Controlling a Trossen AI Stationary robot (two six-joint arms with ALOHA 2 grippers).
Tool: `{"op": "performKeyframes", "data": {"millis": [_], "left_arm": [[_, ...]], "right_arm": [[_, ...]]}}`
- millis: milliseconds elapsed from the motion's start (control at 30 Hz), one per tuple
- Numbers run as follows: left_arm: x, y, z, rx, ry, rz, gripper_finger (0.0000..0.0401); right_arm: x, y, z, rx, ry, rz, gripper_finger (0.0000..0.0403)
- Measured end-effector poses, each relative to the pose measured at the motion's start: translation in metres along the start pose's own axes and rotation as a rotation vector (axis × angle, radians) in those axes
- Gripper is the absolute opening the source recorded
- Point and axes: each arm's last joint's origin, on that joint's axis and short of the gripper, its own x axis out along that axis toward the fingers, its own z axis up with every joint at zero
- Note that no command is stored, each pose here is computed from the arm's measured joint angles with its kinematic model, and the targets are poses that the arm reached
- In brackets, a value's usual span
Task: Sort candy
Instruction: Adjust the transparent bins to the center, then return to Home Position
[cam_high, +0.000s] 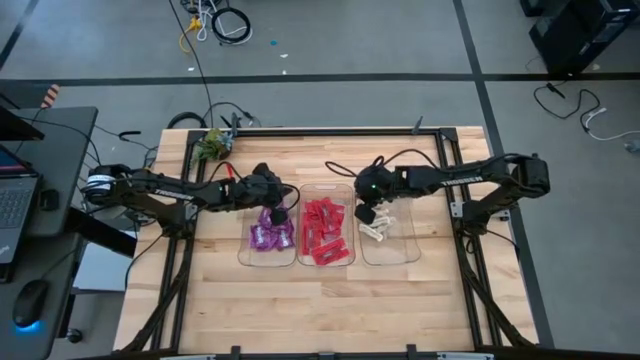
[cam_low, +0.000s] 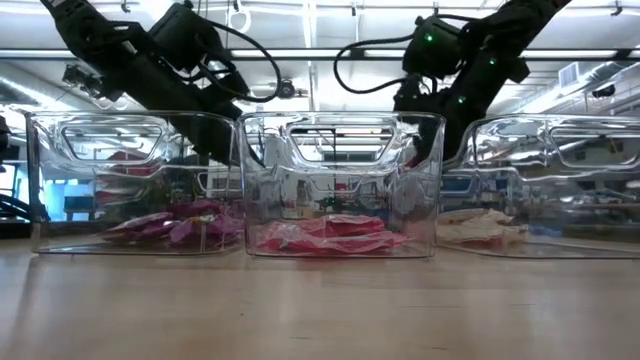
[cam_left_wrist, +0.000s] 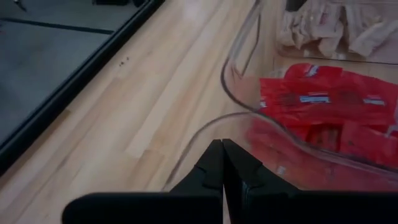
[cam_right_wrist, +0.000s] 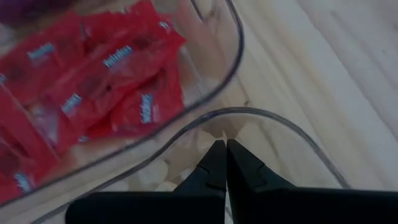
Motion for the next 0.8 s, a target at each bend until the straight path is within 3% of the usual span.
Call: {"op": "performKeyframes", "data": {"millis": [267, 467, 600, 800], "left_arm": [[-0.001, 0.007, 0.001, 0.019, 0.001, 0.032, 0.0], [-0.017, 0.011, 0.016, 0.054, -0.028, 0.034, 0.0], [-0.033, 0.015, 0.024, 0.056, -0.037, 0.013, 0.0], [-0.056, 0.012, 0.028, 0.087, -0.07, -0.11, 0.0]], "right_arm": [[-0.004, -0.006, 0.01, 0.02, -0.039, 0.02, 0.0001], [-0.044, -0.003, 0.025, -0.021, -0.045, 0.007, 0.0007], [-0.079, 0.005, 0.01, -0.016, 0.074, 0.006, 0.0006], [-0.118, 0.02, -0.037, 0.14, 0.387, -0.048, 0.0001]]}}
